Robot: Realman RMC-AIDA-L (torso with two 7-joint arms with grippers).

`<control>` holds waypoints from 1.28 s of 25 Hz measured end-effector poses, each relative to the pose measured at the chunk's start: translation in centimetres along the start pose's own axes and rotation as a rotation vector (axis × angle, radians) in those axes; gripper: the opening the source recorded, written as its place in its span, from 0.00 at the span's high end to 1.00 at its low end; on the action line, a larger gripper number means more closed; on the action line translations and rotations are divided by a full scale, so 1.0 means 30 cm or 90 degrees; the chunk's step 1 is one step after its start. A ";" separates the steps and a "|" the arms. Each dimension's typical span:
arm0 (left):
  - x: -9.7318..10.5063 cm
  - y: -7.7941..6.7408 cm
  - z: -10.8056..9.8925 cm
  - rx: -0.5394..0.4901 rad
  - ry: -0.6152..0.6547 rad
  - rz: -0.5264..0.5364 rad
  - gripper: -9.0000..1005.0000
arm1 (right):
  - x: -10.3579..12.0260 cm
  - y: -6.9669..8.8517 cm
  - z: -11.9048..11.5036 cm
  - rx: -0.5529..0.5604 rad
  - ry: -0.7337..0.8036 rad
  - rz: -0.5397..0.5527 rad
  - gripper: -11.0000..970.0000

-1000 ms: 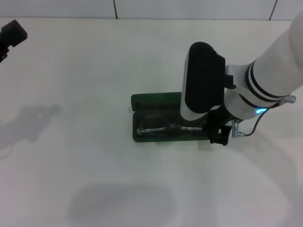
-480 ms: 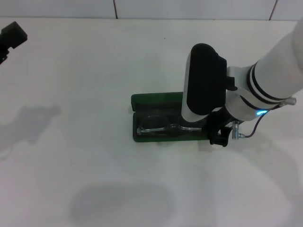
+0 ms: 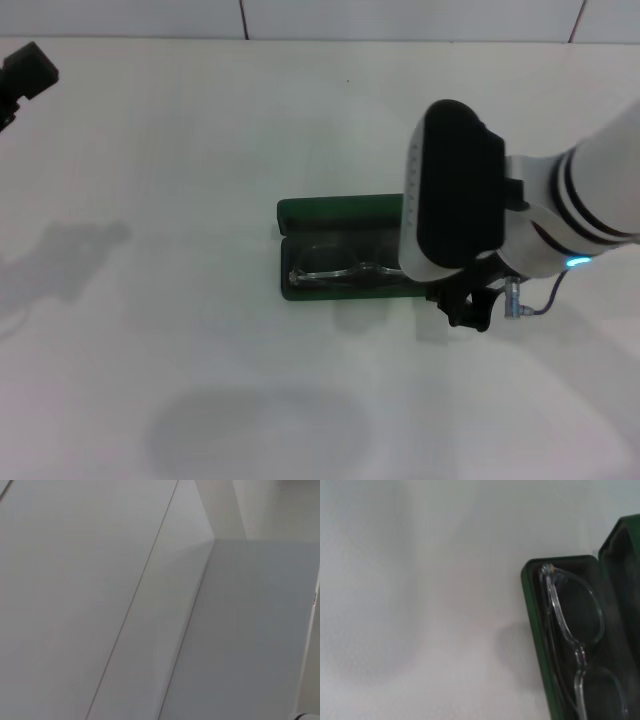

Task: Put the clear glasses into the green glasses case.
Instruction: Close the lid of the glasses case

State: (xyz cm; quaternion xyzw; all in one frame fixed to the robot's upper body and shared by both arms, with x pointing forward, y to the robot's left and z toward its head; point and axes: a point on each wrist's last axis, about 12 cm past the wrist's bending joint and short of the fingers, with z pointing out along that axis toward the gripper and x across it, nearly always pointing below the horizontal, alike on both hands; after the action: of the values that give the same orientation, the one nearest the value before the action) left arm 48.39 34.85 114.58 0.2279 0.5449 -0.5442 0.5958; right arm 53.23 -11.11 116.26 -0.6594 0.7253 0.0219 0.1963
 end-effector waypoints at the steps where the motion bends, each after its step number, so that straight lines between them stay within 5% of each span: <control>1: -0.001 0.001 0.002 0.002 0.001 -0.003 0.95 | 0.007 0.008 -0.009 0.001 -0.006 0.005 0.96; 12: 0.021 0.006 0.020 0.001 0.016 -0.021 0.95 | 0.212 0.012 -0.232 0.068 -0.183 0.140 0.96; 18: 0.047 0.079 0.174 0.021 0.119 -0.030 0.95 | 0.524 0.002 -0.352 0.034 -0.397 0.257 0.96; 24: 0.044 0.138 0.367 0.062 0.254 -0.022 0.95 | 0.838 0.088 -0.467 0.082 -0.581 0.360 0.96; 28: 0.046 0.143 0.482 0.075 0.327 0.008 0.91 | 0.891 0.155 -0.484 0.078 -0.640 0.332 0.96; 32: 0.058 0.139 0.535 0.075 0.389 0.049 0.79 | 0.859 0.152 -0.399 0.006 -0.684 0.281 0.87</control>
State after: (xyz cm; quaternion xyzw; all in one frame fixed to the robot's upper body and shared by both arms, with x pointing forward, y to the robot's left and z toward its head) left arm 58.26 21.54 116.54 0.4356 0.6569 -0.4584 0.4105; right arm 44.39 -38.43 118.17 -0.3885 0.6443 0.3907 0.5304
